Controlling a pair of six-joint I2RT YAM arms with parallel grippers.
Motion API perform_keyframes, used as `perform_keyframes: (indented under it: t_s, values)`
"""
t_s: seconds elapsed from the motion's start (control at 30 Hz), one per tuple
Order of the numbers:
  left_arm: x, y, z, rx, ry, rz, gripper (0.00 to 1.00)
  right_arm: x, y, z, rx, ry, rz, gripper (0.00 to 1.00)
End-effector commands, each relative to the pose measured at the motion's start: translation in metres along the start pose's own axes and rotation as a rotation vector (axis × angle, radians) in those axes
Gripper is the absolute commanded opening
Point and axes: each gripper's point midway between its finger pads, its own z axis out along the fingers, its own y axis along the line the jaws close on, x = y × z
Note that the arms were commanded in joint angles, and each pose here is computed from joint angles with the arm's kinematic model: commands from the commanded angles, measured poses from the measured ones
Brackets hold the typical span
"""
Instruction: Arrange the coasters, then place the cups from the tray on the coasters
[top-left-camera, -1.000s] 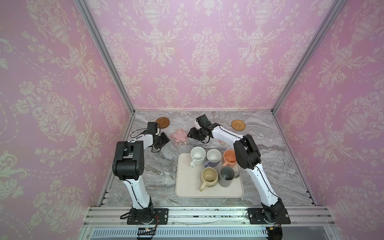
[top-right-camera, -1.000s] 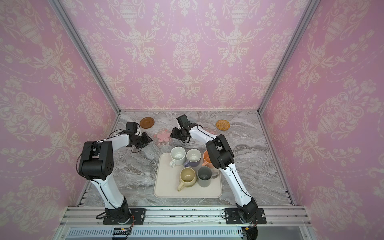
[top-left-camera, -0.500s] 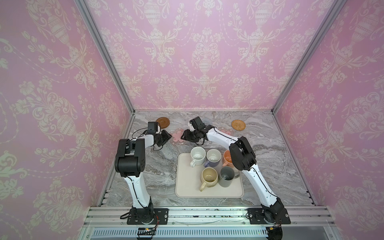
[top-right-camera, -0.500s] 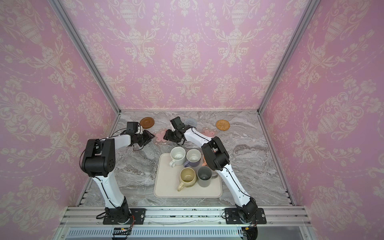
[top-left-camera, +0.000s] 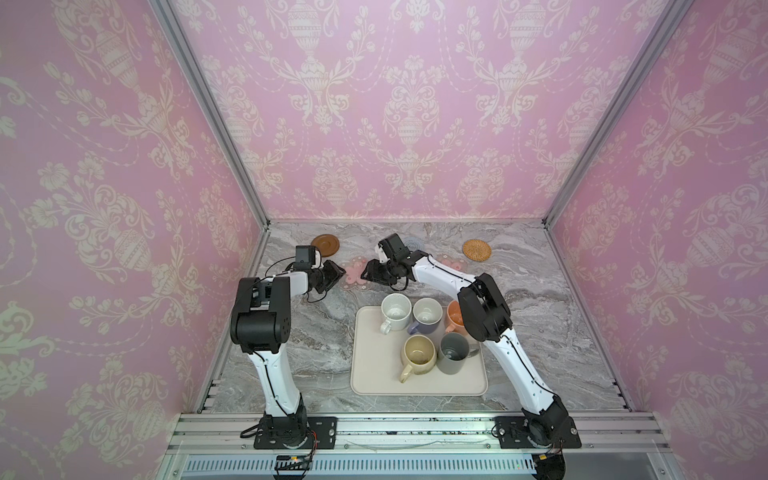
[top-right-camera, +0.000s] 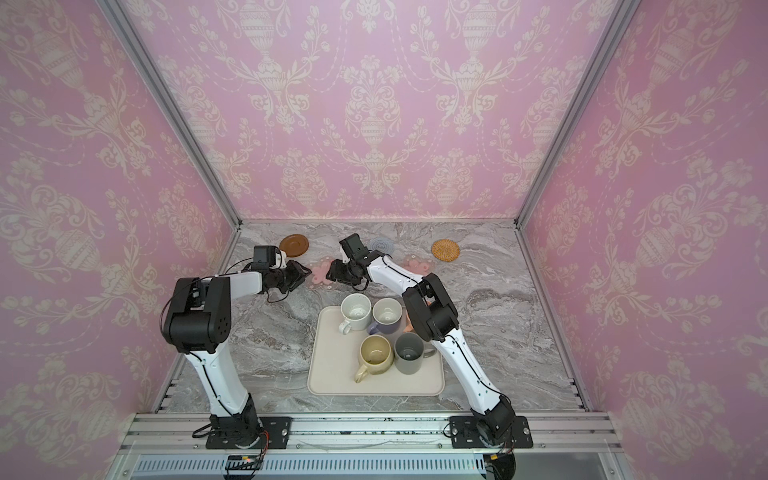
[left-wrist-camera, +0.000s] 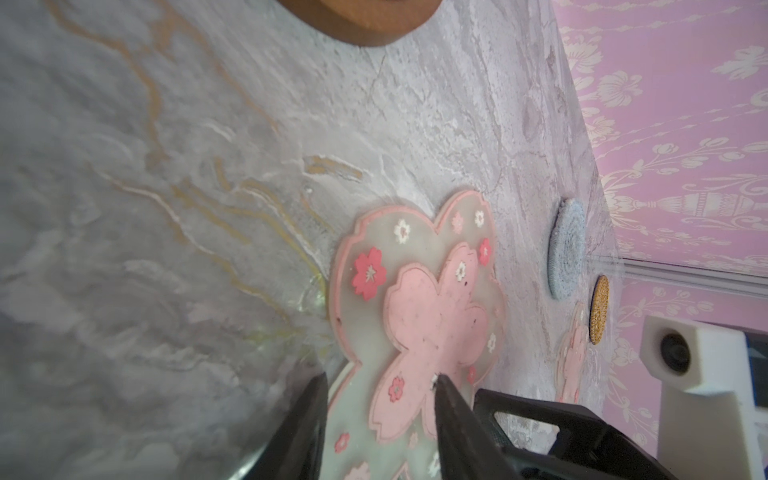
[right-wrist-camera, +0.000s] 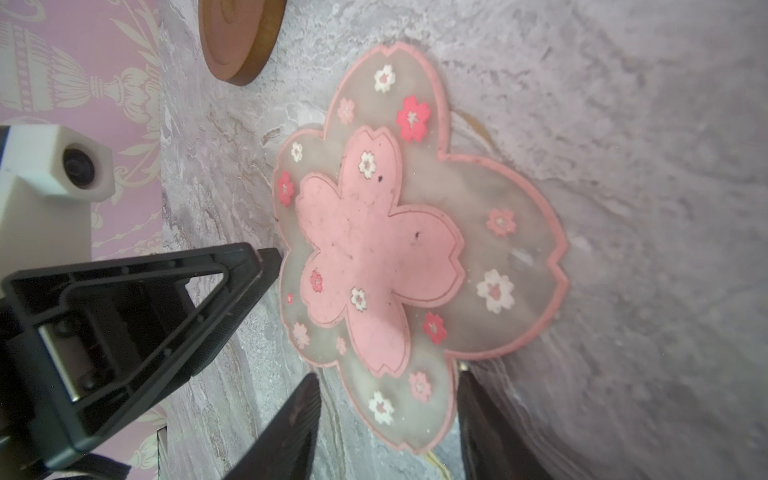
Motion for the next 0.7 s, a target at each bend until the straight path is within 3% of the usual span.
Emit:
perform_keyframes:
  t_s: [0.0, 0.67]
  values:
    - [0.038, 0.030, 0.001, -0.079, 0.121, -0.049, 0.45, 0.029, -0.008, 0.019, 0.034, 0.078, 0.022, 0.54]
    - [0.051, 0.041, -0.036, -0.159, 0.120, -0.007, 0.45, 0.077, 0.039, 0.040, -0.048, 0.173, -0.025, 0.54]
